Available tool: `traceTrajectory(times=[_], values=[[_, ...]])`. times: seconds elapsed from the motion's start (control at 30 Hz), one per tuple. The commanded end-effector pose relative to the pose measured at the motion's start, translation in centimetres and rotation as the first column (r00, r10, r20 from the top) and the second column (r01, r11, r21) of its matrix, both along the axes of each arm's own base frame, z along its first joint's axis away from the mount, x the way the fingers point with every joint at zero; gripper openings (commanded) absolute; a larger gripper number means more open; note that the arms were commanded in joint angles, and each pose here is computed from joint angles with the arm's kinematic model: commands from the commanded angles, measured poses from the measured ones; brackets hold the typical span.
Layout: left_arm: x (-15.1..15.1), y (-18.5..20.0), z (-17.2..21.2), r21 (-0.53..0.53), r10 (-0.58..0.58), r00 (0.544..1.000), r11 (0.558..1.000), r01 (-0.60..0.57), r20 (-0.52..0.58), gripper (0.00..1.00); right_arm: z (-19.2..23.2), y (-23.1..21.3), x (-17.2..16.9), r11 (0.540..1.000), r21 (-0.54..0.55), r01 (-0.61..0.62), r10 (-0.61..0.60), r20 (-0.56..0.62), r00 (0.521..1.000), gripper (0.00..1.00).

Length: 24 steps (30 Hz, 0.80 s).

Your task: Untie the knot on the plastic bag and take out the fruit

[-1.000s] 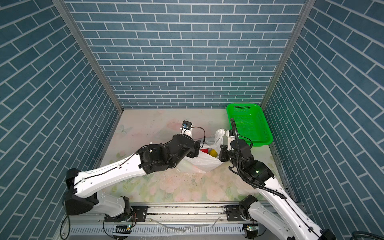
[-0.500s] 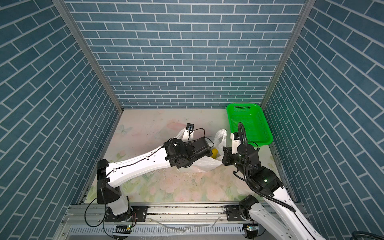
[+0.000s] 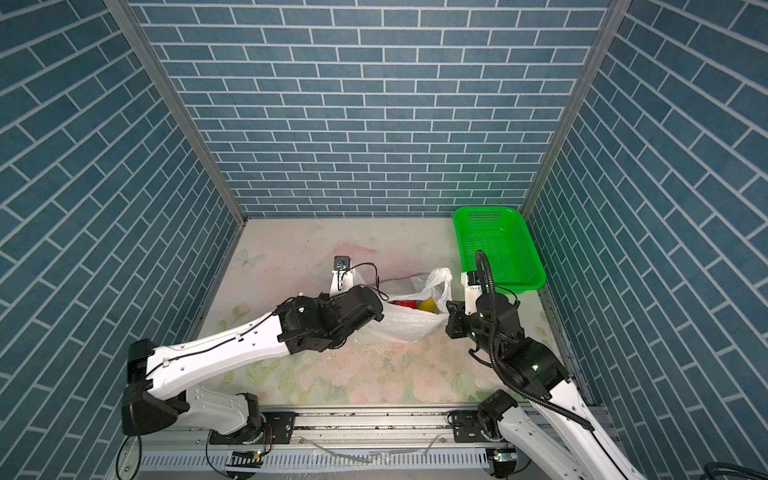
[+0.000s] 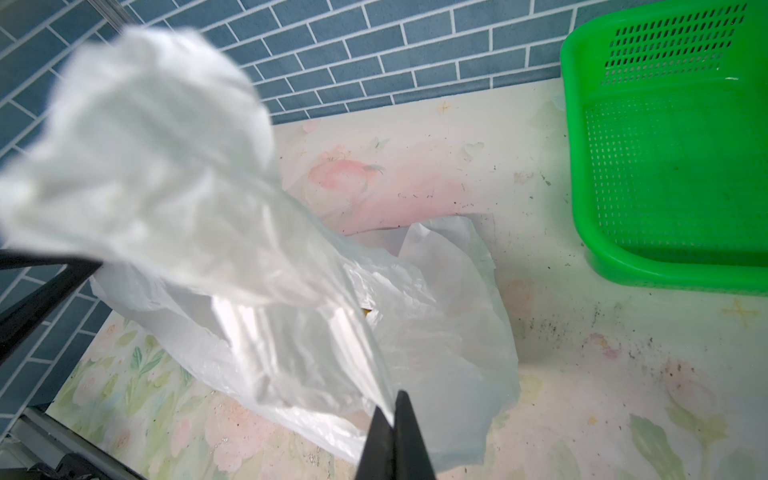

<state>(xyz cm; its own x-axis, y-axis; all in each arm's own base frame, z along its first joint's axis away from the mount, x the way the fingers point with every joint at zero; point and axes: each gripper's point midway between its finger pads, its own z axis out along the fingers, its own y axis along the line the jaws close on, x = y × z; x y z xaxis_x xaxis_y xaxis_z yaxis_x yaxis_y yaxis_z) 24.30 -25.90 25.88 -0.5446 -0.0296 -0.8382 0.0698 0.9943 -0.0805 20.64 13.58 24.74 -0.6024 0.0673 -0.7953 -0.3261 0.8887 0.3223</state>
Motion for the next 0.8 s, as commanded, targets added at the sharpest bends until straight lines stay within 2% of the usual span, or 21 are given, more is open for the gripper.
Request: traceTrajectory(times=[0.0,0.17,0.4,0.5,0.6,0.7,0.77], values=[[-1.5,-1.5,0.4,-0.115,-0.085,0.996,0.989,0.089,0.042,0.0,-4.2,-0.3,-1.3,0.998,-0.055,-0.015,0.007,-0.134,0.991,0.0],[-4.3,-1.2,-2.2,-0.114,-0.162,0.985,0.979,0.167,0.057,0.0,-9.2,-0.4,-2.2,0.994,-0.108,-0.031,0.001,-0.268,0.963,0.0],[-5.3,0.2,-7.3,-0.12,-0.172,0.982,0.976,0.18,0.078,0.0,-15.1,0.3,-2.6,0.984,-0.166,-0.07,-0.009,-0.434,0.901,0.0],[-5.5,0.2,-7.4,-0.126,-0.19,0.977,0.971,0.201,0.092,0.0,-15.1,0.7,-2.6,0.981,-0.173,-0.091,0.001,-0.463,0.886,0.0],[-6.0,0.3,-7.6,-0.105,-0.222,0.97,0.967,0.232,0.099,0.0,-13.3,1.0,-3.2,0.98,-0.157,-0.121,0.03,-0.485,0.874,0.01],[-6.3,0.7,-7.1,-0.092,-0.224,0.968,0.968,0.235,0.115,0.0,-9.7,1.8,-4.3,0.984,-0.095,-0.152,0.081,-0.521,0.85,0.25],[-6.3,0.7,-6.3,-0.089,-0.223,0.965,0.968,0.236,0.136,0.0,-7.3,1.7,-5.2,0.982,-0.086,-0.168,0.095,-0.544,0.834,0.33]])
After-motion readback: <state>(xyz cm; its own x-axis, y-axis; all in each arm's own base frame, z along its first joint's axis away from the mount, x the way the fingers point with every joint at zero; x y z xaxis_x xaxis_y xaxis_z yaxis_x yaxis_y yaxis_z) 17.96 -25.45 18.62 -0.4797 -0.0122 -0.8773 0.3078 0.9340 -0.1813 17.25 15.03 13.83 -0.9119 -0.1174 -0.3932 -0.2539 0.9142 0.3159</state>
